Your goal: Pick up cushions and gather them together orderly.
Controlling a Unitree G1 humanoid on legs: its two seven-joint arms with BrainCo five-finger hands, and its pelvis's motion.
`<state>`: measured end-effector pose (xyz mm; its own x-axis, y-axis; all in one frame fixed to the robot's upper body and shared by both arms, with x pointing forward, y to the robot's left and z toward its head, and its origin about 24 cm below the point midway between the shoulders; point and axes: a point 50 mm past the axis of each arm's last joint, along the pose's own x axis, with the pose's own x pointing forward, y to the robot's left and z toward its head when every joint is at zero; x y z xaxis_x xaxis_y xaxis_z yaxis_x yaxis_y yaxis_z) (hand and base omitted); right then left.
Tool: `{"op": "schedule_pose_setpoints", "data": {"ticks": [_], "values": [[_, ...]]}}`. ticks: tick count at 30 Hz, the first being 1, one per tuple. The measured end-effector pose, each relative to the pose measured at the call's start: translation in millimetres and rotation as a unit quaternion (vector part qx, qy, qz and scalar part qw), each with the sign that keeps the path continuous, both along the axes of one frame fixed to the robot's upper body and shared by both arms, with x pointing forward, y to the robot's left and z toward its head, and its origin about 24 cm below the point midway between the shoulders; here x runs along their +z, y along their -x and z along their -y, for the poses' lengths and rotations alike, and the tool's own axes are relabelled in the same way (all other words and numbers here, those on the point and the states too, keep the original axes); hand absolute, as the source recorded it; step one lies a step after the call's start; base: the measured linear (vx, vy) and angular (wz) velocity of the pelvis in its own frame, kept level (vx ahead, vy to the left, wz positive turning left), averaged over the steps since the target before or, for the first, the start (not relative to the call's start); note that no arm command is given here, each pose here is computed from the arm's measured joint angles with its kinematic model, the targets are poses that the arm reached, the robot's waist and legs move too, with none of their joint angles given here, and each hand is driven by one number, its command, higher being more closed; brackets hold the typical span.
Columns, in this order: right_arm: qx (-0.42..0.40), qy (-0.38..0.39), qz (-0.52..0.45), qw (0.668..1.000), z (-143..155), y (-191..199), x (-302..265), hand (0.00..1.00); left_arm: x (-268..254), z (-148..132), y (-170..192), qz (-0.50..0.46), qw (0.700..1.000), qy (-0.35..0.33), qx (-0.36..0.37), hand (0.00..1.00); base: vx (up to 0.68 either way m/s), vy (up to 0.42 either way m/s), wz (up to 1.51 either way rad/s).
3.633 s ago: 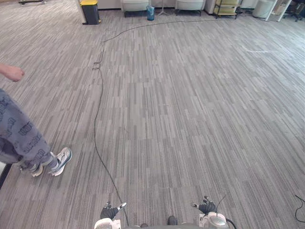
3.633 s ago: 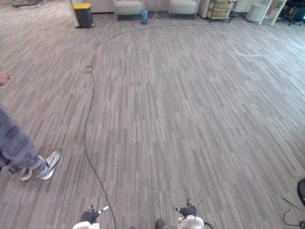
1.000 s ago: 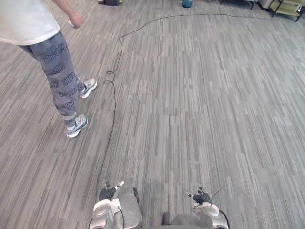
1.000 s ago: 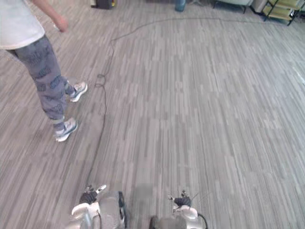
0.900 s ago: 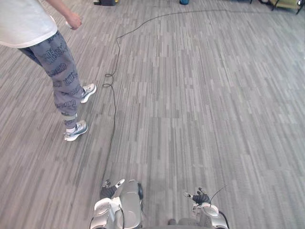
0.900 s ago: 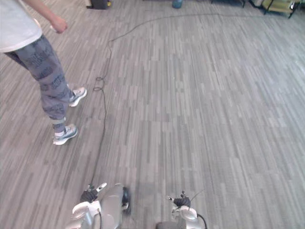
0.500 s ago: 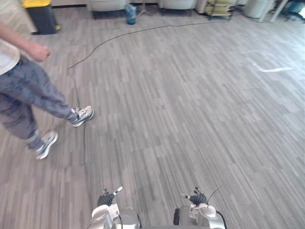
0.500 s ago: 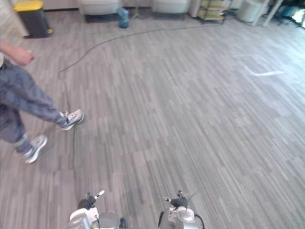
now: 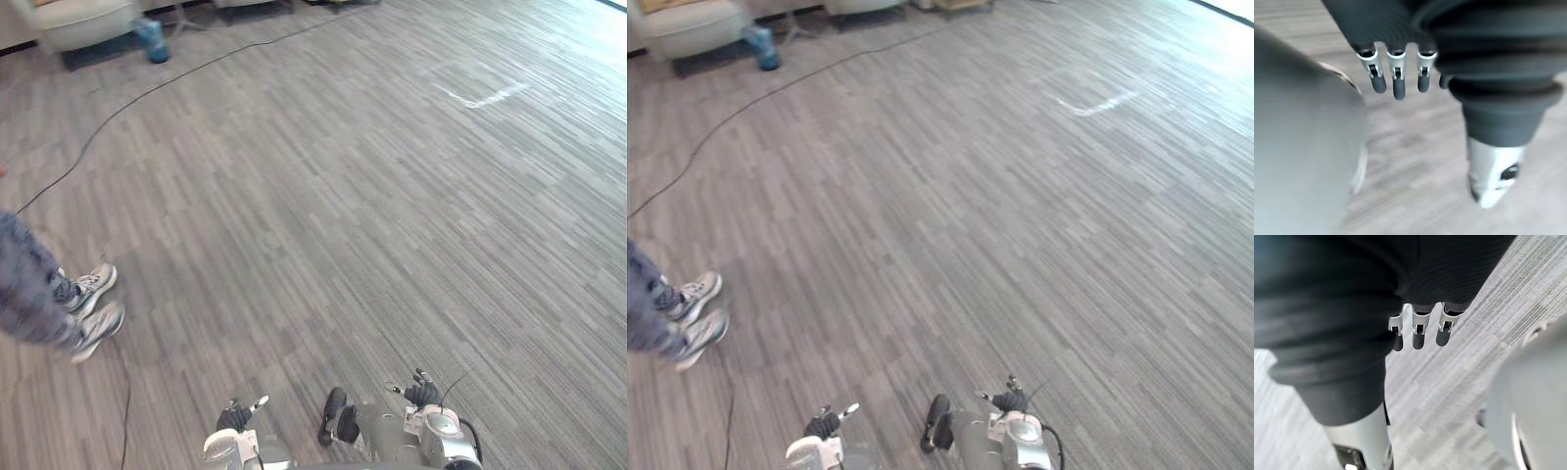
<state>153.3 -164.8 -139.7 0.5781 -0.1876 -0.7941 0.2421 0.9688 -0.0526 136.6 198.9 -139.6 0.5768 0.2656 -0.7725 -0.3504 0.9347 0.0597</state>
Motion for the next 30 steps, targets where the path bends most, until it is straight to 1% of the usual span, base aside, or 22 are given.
{"op": "schedule_pose_setpoints", "data": {"ticks": [3,4,7,9,13,18,20,24,28,30], "values": [[0.011,-0.003,-0.005,1.000,-5,1,-1,0.00,2,2,-1,0.015,1.000,0.010,0.019,0.00,0.59,0.124,-1.20],[0.008,-0.009,-0.008,1.000,-8,1,-2,0.00,2,4,1,0.020,0.999,0.019,0.039,0.00,0.71,0.278,-1.30],[0.006,-0.019,-0.022,1.000,-15,8,-6,0.00,3,5,-1,0.032,0.997,0.031,0.055,0.00,0.69,0.335,-1.38],[0.019,-0.023,-0.034,0.999,-20,14,-9,0.00,4,1,-1,0.030,0.998,0.024,0.053,0.00,0.55,0.296,-1.12],[0.015,-0.020,-0.033,0.999,-17,18,-9,0.00,0,-8,6,0.012,0.998,0.016,0.064,0.00,0.65,0.371,-0.88],[0.008,-0.014,0.013,1.000,-10,6,0,0.00,-7,-1,8,-0.018,0.998,0.024,0.047,0.00,0.49,0.176,-0.21],[-0.005,-0.012,0.017,1.000,-5,1,1,0.00,-9,-2,13,-0.030,0.998,0.023,0.043,0.00,0.38,0.055,-0.26],[-0.007,-0.006,0.027,1.000,1,-6,4,0.00,-14,0,22,-0.058,0.998,0.008,-0.003,0.00,0.56,-0.013,0.08],[-0.008,-0.003,0.024,1.000,6,-5,4,0.00,-15,6,24,-0.059,0.998,0.014,-0.009,0.00,0.73,-0.203,0.35],[-0.009,0.003,0.029,1.000,12,-7,6,0.00,-14,15,22,-0.049,0.998,0.030,0.010,0.00,0.59,-0.221,-0.25]]}}
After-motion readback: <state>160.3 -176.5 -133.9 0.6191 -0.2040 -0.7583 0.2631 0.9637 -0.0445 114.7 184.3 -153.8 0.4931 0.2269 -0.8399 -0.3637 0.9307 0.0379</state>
